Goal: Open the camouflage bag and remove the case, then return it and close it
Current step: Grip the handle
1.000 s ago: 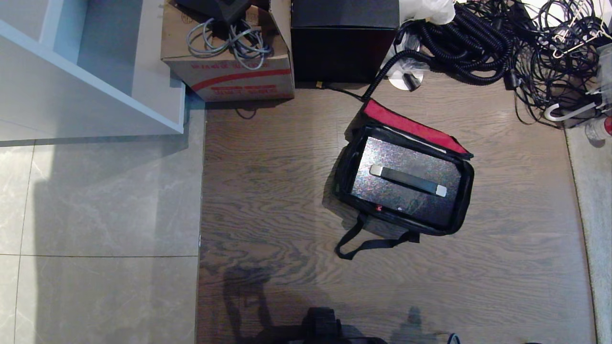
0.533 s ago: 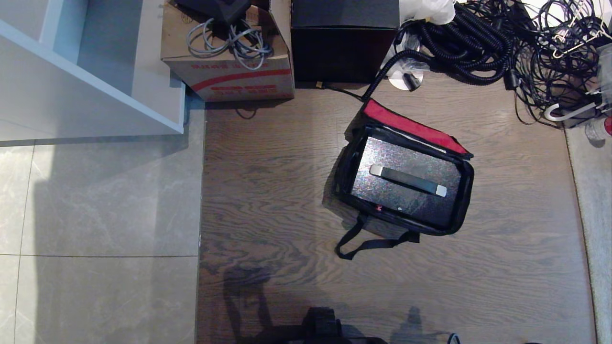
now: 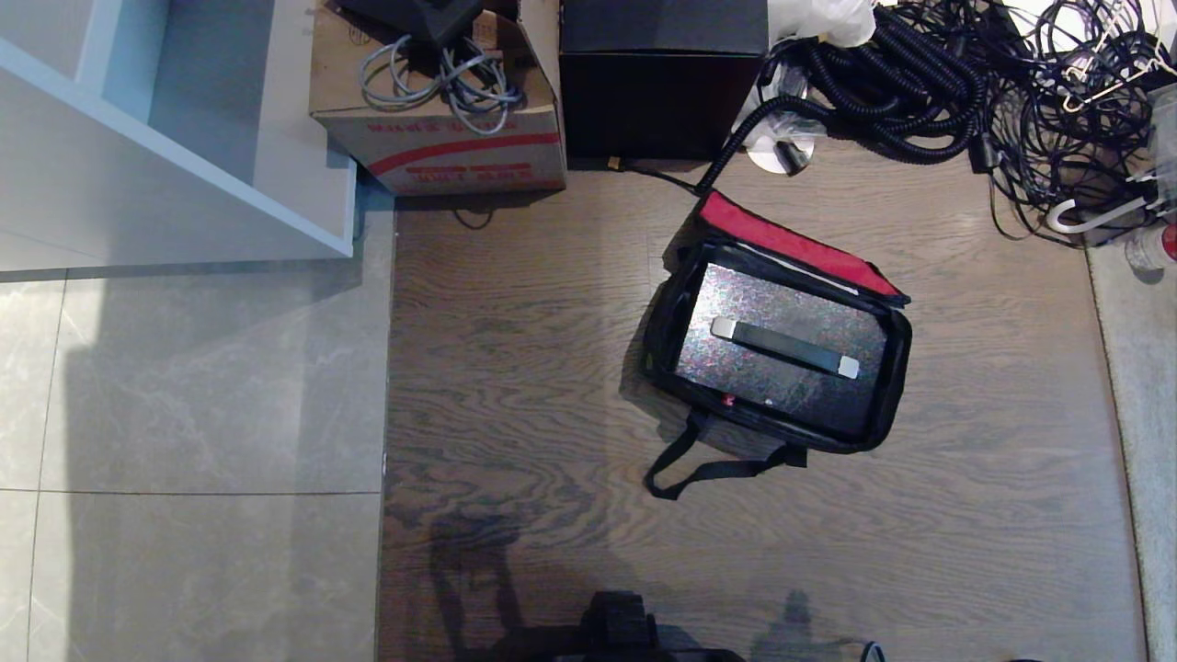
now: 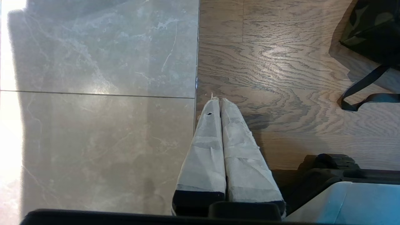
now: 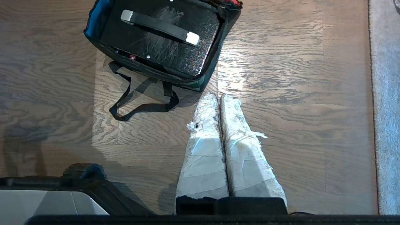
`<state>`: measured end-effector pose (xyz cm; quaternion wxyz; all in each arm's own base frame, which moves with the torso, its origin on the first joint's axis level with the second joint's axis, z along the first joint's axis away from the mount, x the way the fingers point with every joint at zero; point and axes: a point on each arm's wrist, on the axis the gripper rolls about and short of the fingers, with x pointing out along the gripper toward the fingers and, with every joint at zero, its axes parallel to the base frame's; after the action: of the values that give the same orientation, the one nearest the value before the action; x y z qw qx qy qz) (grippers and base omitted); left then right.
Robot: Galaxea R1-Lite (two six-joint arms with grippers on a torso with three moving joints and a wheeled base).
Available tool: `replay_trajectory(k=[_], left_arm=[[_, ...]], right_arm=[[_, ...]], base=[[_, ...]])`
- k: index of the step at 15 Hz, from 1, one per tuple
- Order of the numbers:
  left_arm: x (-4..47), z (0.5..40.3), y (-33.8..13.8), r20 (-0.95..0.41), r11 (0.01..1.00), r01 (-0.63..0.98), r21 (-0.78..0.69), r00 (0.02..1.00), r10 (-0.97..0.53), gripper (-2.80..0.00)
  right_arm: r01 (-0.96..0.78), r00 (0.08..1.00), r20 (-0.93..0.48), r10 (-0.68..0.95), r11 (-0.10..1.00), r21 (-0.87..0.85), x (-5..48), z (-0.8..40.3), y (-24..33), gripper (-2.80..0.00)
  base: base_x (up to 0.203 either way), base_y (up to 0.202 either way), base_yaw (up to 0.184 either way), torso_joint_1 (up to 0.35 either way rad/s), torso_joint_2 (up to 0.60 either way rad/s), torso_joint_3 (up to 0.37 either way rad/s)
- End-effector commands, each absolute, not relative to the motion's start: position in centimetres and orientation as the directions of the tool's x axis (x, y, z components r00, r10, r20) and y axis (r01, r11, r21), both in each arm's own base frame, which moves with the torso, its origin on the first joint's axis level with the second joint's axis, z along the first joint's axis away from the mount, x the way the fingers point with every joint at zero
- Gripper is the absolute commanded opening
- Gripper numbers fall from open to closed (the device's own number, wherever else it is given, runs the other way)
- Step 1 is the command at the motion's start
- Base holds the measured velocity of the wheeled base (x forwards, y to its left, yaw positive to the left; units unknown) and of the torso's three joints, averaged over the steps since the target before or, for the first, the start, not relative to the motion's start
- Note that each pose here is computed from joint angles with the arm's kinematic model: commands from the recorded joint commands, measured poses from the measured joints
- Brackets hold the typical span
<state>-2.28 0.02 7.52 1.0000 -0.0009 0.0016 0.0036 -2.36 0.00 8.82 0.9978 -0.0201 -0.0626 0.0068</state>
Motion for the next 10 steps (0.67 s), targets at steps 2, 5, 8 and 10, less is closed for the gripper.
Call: replay_trajectory(k=[2,5,8,10], left_arm=[[-2.28,7.5,0.02,-0.005,1.0,-0.008,-0.009,1.0,0.008,-2.8],[-2.28,7.5,0.03,-0.005,1.0,-0.006,-0.011,1.0,0.006,-2.8],[-2.28,7.5,0.02,-0.005,1.0,-0.008,-0.013,1.0,0.008,-2.8],[-2.28,7.5,0.02,-0.005,1.0,-0.008,-0.014,1.0,0.008,-2.8]], right_arm=[[-0.013,0.996,0.084,0.017,0.999,-0.042,-2.02,7.72,0.0,-2.8],[-0.013,0.996,0.084,0.017,0.999,-0.042,-2.02,7.72,0.0,-2.8],[-0.013,0.996,0.084,0.017,0.999,-0.042,-2.02,7.72,0.0,-2.8],[-0.013,0.996,0.084,0.017,0.999,-0.042,-2.02,7.72,0.0,-2.8]], base=[[0.0,0.0,0.0,0.0,0.0,0.0],[0.0,0.0,0.0,0.005,0.0,0.117],[0.0,0.0,0.0,0.001,0.0,0.187],[0.0,0.0,0.0,0.004,0.0,0.198]])
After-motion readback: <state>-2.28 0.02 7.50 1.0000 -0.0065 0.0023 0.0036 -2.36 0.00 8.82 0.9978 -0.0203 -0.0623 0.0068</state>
